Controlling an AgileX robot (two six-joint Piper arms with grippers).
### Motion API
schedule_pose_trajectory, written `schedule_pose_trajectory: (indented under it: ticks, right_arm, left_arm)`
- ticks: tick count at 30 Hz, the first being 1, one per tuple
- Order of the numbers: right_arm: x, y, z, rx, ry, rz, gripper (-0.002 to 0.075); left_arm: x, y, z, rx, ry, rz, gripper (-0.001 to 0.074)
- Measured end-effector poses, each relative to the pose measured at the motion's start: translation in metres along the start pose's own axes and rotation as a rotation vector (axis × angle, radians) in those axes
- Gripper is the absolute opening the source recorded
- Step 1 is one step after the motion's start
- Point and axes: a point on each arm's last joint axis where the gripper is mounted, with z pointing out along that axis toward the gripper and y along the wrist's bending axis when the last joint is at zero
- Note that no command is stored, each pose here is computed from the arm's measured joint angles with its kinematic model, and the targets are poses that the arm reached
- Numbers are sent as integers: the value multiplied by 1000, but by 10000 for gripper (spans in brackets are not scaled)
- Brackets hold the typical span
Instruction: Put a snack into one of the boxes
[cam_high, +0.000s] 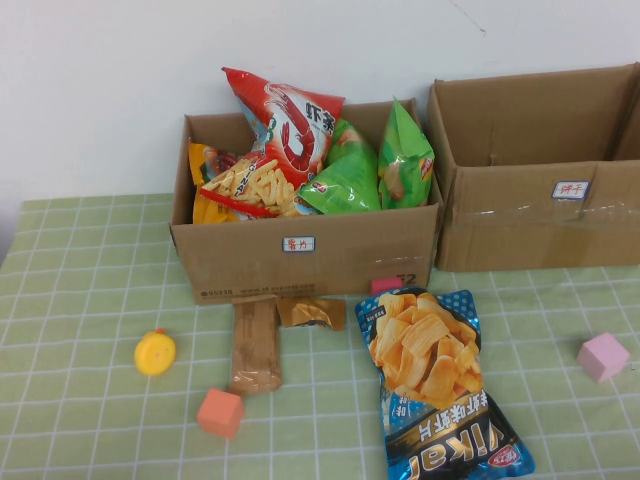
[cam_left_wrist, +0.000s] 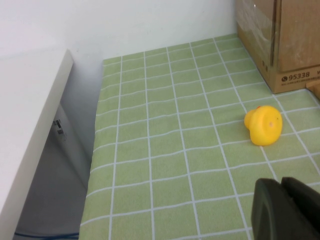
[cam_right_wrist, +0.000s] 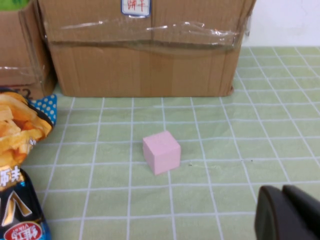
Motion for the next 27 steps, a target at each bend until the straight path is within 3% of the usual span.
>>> schedule_pose_trajectory:
  ticks: [27]
  right_arm:
    - [1, -2, 0, 25, 19, -53, -2]
  left_arm:
    - [0, 0, 0, 0, 0, 3, -3]
